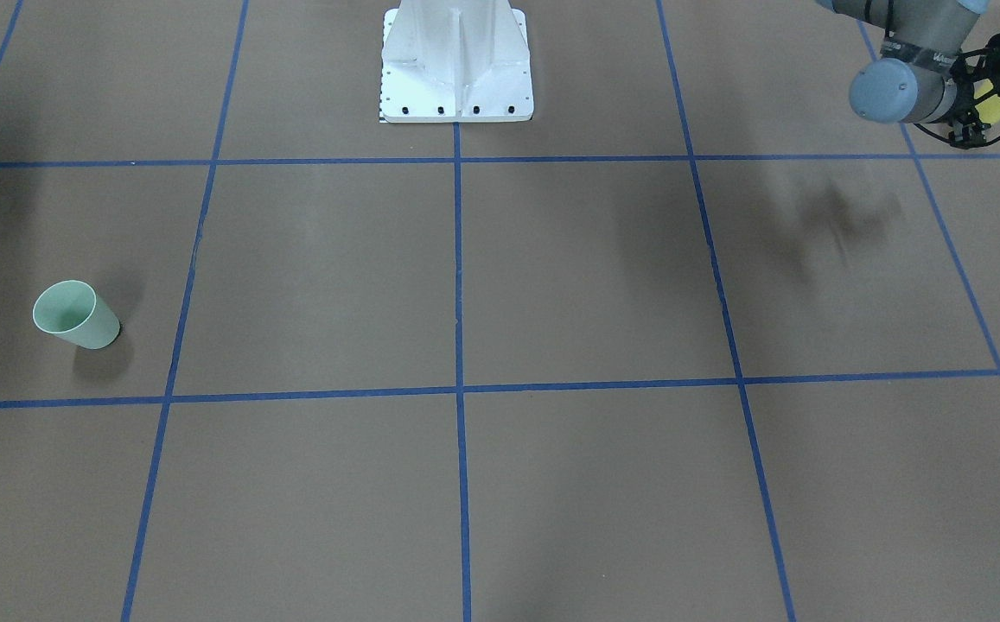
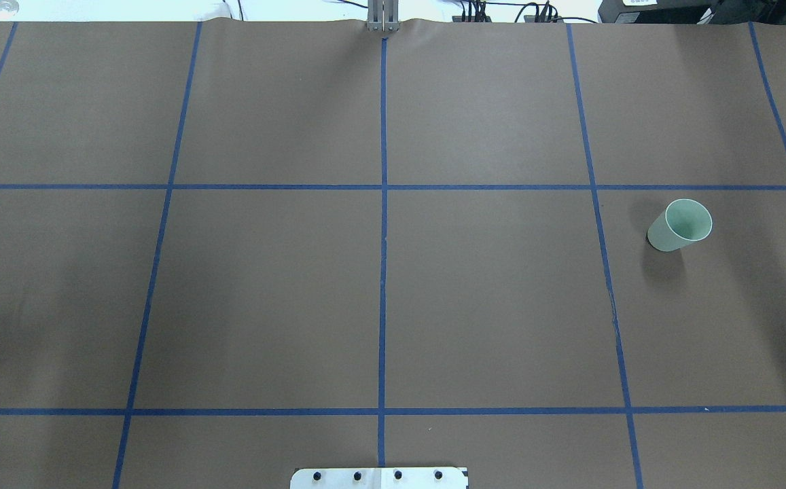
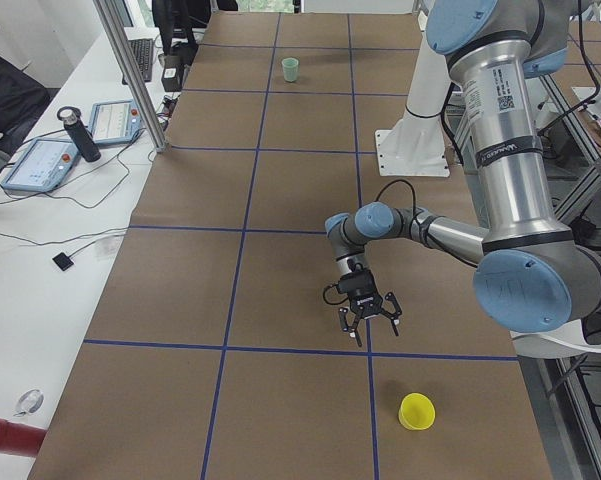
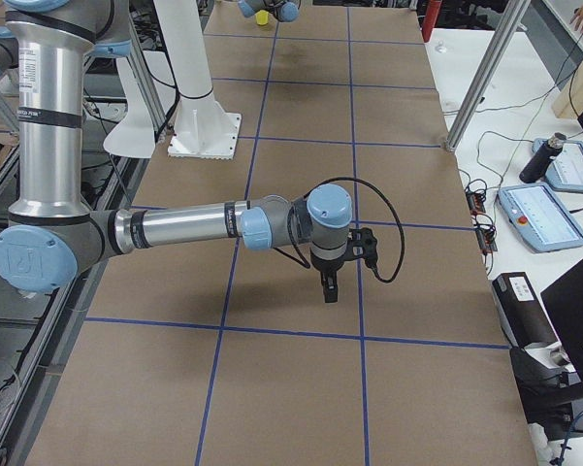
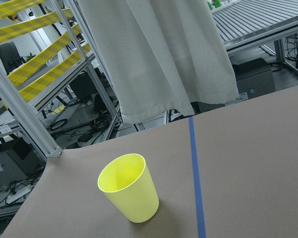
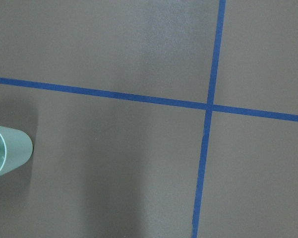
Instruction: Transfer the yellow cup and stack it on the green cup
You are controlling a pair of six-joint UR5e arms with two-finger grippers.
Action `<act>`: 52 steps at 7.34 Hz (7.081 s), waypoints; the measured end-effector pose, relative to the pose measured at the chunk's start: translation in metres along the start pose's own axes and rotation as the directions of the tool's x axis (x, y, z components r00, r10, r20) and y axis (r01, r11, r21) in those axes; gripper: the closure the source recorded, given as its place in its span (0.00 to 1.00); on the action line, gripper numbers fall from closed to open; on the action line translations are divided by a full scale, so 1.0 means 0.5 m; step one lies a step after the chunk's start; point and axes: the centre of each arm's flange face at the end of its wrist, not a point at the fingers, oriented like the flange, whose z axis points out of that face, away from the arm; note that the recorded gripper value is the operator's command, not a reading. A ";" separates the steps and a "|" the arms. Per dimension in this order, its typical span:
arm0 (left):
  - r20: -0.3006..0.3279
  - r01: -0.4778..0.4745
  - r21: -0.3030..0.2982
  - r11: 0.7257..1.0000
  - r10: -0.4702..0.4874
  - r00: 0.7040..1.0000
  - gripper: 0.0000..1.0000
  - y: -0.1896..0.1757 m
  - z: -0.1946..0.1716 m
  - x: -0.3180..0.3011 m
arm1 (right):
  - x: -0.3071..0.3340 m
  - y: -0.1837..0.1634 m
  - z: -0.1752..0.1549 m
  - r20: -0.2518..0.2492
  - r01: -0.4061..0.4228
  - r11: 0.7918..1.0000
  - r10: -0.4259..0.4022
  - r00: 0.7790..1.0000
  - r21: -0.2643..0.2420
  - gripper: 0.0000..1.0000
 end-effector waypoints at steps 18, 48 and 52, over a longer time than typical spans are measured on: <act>0.245 0.171 0.194 0.966 -0.217 0.945 0.00 0.080 0.312 0.093 | -0.008 -0.013 0.004 0.003 0.008 1.000 -0.008 1.000 -0.004 0.00; -0.349 -0.149 0.170 0.974 0.201 0.915 0.68 -0.184 0.054 0.256 | -0.043 0.000 -0.033 0.007 0.040 0.999 -0.040 0.999 0.029 0.00; -0.731 -0.294 0.287 0.912 0.407 0.547 0.74 -0.171 -0.162 0.318 | -0.024 0.009 -0.050 0.000 0.013 0.999 -0.013 1.000 0.046 0.00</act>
